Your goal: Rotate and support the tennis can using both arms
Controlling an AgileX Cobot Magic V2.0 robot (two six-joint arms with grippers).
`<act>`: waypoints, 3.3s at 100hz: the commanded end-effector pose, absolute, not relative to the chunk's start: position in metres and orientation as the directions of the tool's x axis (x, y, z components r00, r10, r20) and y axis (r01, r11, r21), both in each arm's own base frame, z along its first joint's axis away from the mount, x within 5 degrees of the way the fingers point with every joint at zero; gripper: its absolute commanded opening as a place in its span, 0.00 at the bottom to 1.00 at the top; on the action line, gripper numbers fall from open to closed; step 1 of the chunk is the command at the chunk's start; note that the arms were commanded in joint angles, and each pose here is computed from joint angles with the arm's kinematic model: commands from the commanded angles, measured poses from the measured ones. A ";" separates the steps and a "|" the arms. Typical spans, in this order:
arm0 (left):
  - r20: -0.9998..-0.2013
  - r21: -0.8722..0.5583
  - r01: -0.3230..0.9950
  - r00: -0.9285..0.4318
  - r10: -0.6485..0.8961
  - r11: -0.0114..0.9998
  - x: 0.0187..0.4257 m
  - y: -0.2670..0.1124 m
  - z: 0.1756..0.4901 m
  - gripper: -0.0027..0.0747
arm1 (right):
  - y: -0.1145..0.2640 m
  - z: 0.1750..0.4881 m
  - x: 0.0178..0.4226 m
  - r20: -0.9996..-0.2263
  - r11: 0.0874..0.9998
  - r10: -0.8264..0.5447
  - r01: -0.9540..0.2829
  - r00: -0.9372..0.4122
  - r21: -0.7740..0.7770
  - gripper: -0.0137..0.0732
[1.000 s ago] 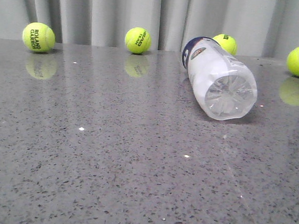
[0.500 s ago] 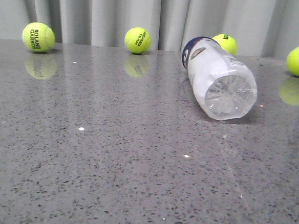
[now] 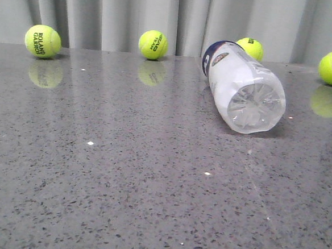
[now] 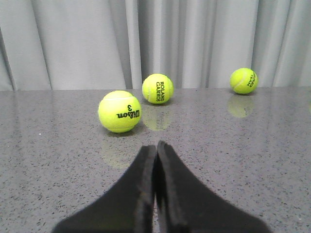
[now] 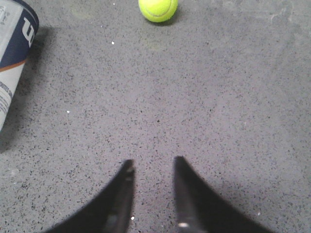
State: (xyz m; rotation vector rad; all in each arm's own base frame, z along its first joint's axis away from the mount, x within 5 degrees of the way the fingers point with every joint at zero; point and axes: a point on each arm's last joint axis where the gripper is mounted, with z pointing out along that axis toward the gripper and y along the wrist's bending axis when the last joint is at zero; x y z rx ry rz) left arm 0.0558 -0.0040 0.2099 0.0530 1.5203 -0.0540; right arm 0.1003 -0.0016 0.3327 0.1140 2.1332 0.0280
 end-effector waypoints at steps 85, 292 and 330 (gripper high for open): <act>-0.993 -0.015 0.065 0.114 -0.022 0.998 0.055 -0.003 0.204 0.01 | 0.018 0.383 0.167 -0.696 0.985 0.091 -0.037 -0.713 0.167 0.86; -0.993 -0.015 0.065 0.114 -0.022 0.998 0.055 -0.003 0.204 0.01 | 0.161 0.312 0.390 -0.361 0.955 -0.050 -0.150 -0.931 0.255 0.48; -0.993 -0.015 0.065 0.114 -0.022 0.998 0.055 -0.003 0.204 0.01 | 0.175 0.358 0.380 -0.485 0.717 -0.615 -0.697 -0.622 -0.016 0.47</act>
